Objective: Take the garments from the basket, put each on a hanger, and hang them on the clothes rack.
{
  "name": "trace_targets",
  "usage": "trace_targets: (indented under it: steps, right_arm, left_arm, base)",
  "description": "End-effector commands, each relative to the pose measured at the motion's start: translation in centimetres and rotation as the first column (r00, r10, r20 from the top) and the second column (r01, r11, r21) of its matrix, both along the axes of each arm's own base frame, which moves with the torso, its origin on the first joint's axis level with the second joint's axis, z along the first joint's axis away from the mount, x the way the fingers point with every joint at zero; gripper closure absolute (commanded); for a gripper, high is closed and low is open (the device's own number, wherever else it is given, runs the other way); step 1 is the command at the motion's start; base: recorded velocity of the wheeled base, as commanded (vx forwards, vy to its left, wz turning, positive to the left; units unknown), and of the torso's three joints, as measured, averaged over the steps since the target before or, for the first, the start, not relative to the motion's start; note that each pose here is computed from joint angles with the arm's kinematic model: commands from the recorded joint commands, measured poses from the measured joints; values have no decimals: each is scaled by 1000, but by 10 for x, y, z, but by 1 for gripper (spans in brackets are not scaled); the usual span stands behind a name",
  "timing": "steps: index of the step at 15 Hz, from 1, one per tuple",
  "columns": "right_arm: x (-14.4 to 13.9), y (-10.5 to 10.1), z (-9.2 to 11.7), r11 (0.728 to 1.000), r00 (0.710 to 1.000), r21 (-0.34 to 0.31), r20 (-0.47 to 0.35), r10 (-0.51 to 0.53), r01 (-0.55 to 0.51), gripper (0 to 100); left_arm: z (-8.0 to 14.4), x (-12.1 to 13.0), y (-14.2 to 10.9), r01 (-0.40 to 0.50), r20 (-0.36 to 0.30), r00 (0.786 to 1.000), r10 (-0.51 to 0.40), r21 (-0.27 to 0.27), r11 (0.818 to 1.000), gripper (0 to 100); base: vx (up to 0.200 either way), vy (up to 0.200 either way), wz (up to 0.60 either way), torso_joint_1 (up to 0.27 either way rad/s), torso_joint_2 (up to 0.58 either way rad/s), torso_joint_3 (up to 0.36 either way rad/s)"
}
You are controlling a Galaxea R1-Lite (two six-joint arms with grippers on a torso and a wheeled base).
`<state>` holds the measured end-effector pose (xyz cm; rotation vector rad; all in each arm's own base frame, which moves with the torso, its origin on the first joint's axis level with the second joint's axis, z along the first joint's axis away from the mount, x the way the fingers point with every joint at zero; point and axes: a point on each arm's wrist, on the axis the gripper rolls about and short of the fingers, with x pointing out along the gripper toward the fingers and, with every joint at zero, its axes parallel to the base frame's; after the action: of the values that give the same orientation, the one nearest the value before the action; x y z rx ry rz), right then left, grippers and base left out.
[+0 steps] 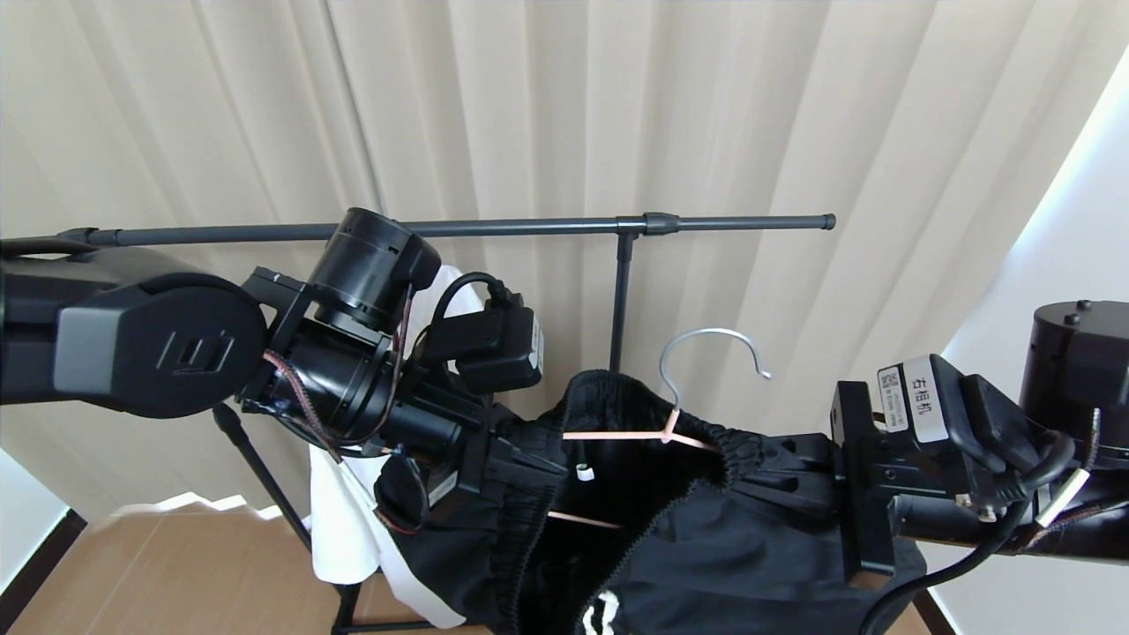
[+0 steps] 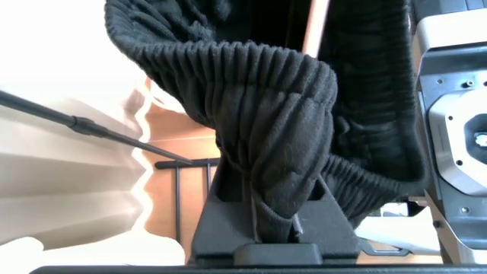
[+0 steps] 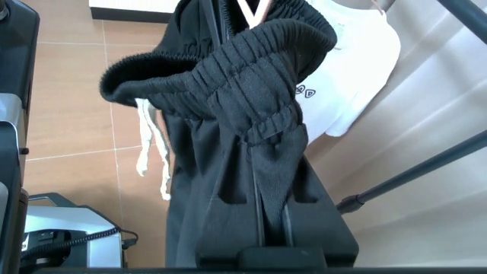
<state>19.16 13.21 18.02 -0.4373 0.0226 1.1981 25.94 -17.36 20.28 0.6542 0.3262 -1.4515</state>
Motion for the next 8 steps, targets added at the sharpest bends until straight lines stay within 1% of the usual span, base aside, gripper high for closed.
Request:
trace_targets:
  steps: [1,3,4,8]
  right_arm:
    - [4,2,-2,1000,1000,-5,-7,-3,3,100]
    - [7,4,-4,1000,999,-5,-32,-11,11,100]
    - [8,4,-5,1000,999,-2,-45,-14,14,0]
    - [7,0,-3,1000,998,11,-61,-27,28,0]
  left_arm:
    - [1,0,2,-3,5,1000,3,-4,1000,100]
    - [1,0,2,-4,5,1000,4,-3,1000,100]
    - [1,0,2,-4,5,1000,4,-3,1000,100]
    - [5,-1,4,-11,13,1000,11,-10,1000,100]
  base:
    - [0,0,0,0,0,0]
    - [0,0,0,0,0,0]
    - [0,0,0,0,0,0]
    - [0,0,0,0,0,0]
